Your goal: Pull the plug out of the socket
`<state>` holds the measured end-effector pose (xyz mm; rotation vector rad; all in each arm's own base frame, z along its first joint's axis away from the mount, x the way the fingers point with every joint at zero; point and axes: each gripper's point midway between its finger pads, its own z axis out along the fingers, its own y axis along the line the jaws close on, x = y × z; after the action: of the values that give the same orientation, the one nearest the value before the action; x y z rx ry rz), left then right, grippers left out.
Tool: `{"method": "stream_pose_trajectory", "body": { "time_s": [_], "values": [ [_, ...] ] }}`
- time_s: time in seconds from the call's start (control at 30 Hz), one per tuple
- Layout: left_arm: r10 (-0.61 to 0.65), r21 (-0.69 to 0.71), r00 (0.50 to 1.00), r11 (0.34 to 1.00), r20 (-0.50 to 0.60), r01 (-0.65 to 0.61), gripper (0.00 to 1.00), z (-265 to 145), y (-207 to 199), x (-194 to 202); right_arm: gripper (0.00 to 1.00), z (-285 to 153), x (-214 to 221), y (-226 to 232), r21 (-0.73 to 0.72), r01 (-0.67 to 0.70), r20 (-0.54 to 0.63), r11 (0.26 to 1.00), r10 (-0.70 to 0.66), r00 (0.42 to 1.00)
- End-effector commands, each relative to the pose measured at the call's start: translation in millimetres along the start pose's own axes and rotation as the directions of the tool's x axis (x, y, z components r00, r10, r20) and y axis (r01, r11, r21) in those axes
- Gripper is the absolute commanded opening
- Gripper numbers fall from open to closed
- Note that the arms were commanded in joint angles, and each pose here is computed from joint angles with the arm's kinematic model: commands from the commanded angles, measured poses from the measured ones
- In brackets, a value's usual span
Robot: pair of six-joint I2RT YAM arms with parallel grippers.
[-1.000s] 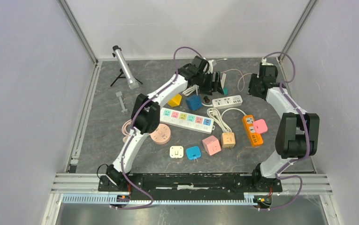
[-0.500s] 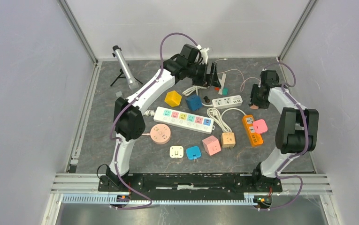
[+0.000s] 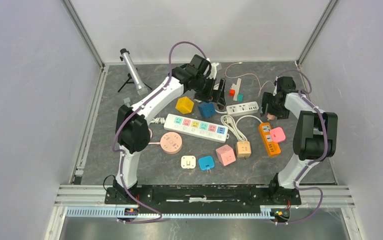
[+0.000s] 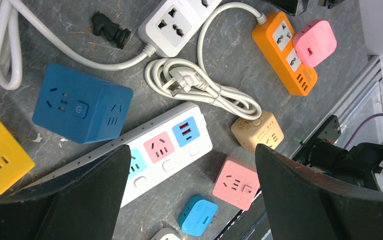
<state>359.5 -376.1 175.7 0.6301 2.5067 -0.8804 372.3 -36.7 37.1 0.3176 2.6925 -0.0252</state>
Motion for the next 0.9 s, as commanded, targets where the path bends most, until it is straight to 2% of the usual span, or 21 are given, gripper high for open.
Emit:
{"method": "stream_pose_trajectory", "body": {
  "time_s": [0.0, 0.17, 0.33, 0.43, 0.7, 0.77, 0.8, 0.87],
  "values": [
    [0.100, -0.032, 0.991, 0.995, 0.085, -0.097, 1.00, -35.0, -9.1, -15.1, 0.86, -36.8, -42.8, 4.2, -0.031, 0.029, 0.169, 0.999, -0.024, 0.985],
    [0.100, -0.040, 0.991, 0.995, 0.084, -0.097, 1.00, -39.6, -8.1, -10.5, 0.89, -64.4, -39.3, -3.3, -0.002, 0.032, 0.230, 0.999, -0.031, 0.973],
    [0.089, -0.026, 0.991, 0.996, 0.101, -0.087, 1.00, -42.2, -10.8, -7.9, 0.91, -82.9, -6.3, -27.7, 0.103, -0.009, 0.264, 0.995, -0.018, 0.964],
    [0.079, -0.007, 0.992, 0.997, 0.102, -0.079, 1.00, -42.0, -14.4, -6.6, 0.94, -83.2, 19.4, -34.6, 0.118, -0.023, 0.256, 0.993, -0.008, 0.967],
    [0.058, 0.016, 0.994, 0.998, 0.097, -0.060, 1.00, -39.2, -17.0, -2.9, 0.94, -67.8, 65.1, -23.8, 0.013, -0.060, 0.176, 0.998, 0.057, 0.983],
    [0.057, 0.018, 0.994, 0.998, 0.097, -0.059, 1.00, -39.7, -17.6, -2.6, 0.94, -62.4, 72.2, -8.9, -0.086, -0.042, 0.143, 0.995, 0.054, 0.988],
    [0.054, 0.021, 0.994, 0.998, 0.096, -0.056, 1.00, -39.1, -17.9, -2.4, 0.93, -59.7, 76.8, 1.1, -0.148, -0.025, 0.118, 0.989, 0.043, 0.992],
    [0.048, 0.031, 0.995, 0.998, 0.092, -0.051, 1.00, -38.0, -19.3, -1.3, 0.87, -55.6, 82.0, 4.1, -0.163, -0.034, 0.095, 0.986, 0.050, 0.994]
  ]
}}
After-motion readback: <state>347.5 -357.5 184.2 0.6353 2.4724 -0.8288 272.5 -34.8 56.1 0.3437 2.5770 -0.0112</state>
